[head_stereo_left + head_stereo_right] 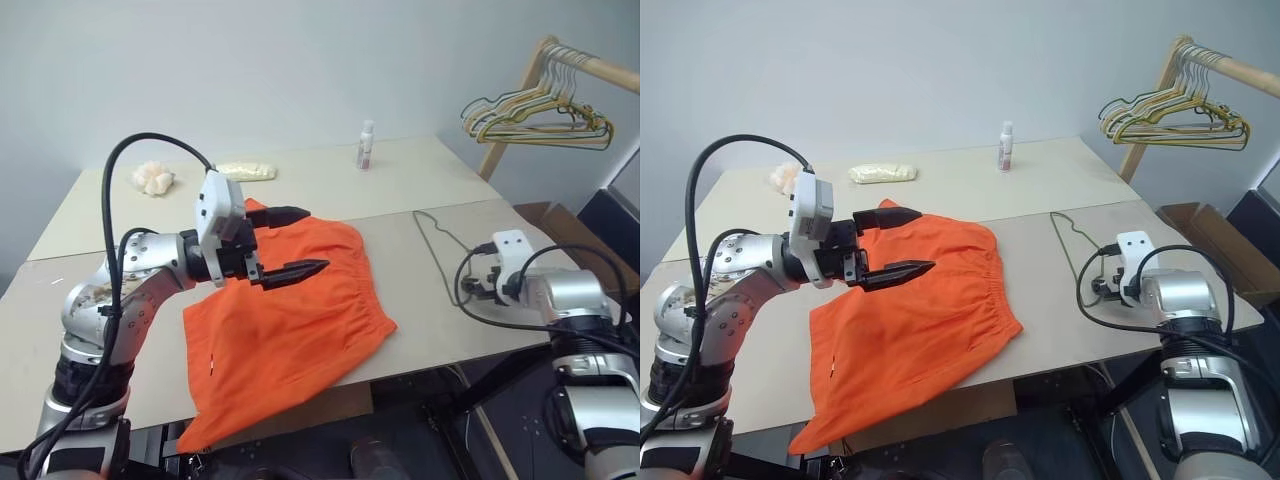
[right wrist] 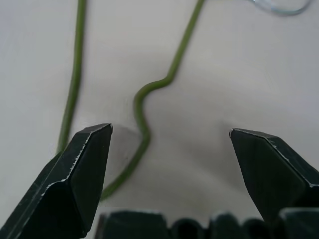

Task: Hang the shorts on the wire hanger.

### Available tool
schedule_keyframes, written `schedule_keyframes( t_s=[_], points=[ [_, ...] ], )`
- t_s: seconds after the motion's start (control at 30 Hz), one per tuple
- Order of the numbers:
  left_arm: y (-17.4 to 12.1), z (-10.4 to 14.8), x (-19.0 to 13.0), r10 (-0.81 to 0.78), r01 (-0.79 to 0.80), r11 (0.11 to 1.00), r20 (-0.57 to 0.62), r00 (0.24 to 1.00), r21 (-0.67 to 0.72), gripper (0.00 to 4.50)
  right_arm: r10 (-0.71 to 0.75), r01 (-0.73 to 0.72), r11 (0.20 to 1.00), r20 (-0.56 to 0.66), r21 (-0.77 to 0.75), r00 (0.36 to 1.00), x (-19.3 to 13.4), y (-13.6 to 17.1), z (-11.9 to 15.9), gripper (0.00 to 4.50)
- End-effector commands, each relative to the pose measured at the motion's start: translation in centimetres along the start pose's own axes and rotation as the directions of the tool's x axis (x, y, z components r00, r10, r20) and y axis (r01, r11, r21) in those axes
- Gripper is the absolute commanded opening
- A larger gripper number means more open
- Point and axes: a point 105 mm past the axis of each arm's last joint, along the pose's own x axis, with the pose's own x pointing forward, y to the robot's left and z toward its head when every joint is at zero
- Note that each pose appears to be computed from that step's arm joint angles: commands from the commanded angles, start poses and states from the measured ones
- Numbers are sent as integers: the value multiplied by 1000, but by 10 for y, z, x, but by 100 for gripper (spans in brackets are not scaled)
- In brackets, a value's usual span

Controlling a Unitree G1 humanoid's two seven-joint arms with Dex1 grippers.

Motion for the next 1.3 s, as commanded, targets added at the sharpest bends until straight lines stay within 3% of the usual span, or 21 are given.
schedule_keyframes(
  t_s=[0.03, 0.37, 0.5, 0.57, 0.63, 0.67, 0.73, 0.87, 0.9, 1.07, 1.3],
  points=[
    [-1, 12, -3, 6, -7, 998, 15, 1000, 57, 450, -17, 17, 1000, -23, -13, 1000, 6, -3, 1, 344],
    [-2, 13, -4, 13, -13, 998, 7, 1000, 69, 450, 5, -4, 998, 17, -56, 1000, 4, 5, 17, 15],
    [1, 13, -3, 15, -16, 997, 8, 1000, 72, 450, -56, 86, 966, 128, -242, 990, -5, 4, 33, 3],
    [5, 14, -1, 22, -23, 997, 11, 1000, 75, 450, -98, 228, 865, 295, -447, 950, -17, 4, 52, 3],
    [11, 15, 0, 29, -30, 996, 12, 1000, 85, 450, -49, 335, 733, 445, -592, 894, -35, 13, 70, 3],
    [16, 17, 0, 36, -37, 995, 12, 999, 93, 450, -3, 396, 644, 516, -654, 856, -45, 19, 78, 3],
    [28, 21, 2, 63, -64, 993, 13, 998, 101, 450, 173, 522, 391, 618, -758, 767, -70, 41, 89, 3],
    [51, 29, 8, 104, -103, 988, -8, 995, 112, 450, 413, 676, -28, 607, -737, 679, -93, 68, 84, 3],
    [56, 30, 10, 108, -105, 987, -21, 994, 117, 450, 451, 695, -89, 593, -714, 667, -96, 72, 82, 3],
    [75, 24, 14, 99, -79, 986, -132, 986, 147, 450, 570, 778, -245, 563, -578, 598, -106, 81, 83, 3],
    [76, -14, 21, -53, 104, 987, -352, 934, 125, 450, 665, 847, -287, 543, -448, 513, -123, 96, 96, 3]
  ],
)
